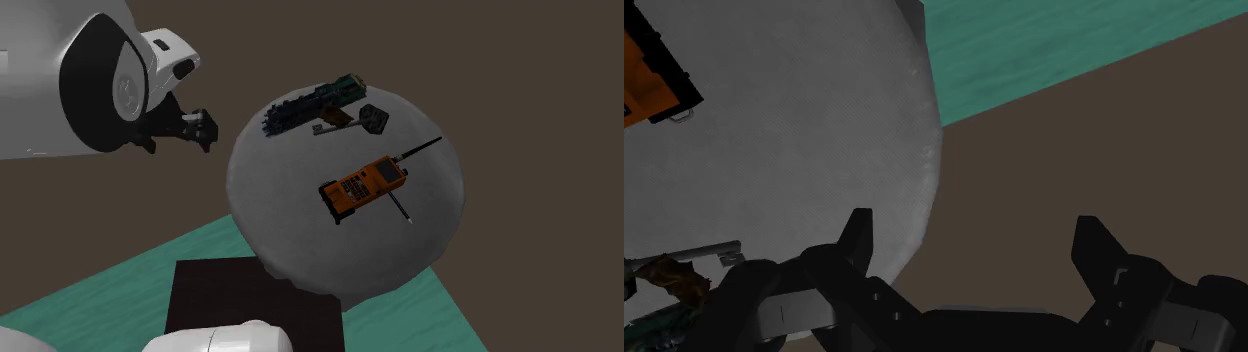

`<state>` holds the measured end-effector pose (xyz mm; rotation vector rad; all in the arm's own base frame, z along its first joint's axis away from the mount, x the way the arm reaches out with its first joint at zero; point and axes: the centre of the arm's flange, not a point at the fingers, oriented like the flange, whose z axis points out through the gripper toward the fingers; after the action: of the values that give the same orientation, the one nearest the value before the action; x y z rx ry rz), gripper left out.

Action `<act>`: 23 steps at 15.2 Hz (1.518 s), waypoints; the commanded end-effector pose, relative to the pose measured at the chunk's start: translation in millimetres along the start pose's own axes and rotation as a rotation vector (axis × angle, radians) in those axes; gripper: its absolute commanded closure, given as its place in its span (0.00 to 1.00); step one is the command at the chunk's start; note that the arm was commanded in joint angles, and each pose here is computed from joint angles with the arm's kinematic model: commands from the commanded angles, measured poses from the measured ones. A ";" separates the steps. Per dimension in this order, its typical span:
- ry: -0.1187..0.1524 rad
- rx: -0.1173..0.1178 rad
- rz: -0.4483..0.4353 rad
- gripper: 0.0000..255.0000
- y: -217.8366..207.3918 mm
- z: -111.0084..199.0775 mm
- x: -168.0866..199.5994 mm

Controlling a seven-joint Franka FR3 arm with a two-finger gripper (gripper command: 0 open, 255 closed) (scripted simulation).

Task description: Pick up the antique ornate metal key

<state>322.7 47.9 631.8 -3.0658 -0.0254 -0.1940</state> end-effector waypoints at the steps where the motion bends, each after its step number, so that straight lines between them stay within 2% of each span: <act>1: 0.000 0.000 0.000 0.00 0.0 0.0 0.0; 12: -0.047 0.091 0.347 0.00 92.9 44.3 118.5; 23: -0.094 0.183 0.694 0.00 215.5 103.3 196.7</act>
<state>529.5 -147.4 545.9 -2.7226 0.8918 -0.0109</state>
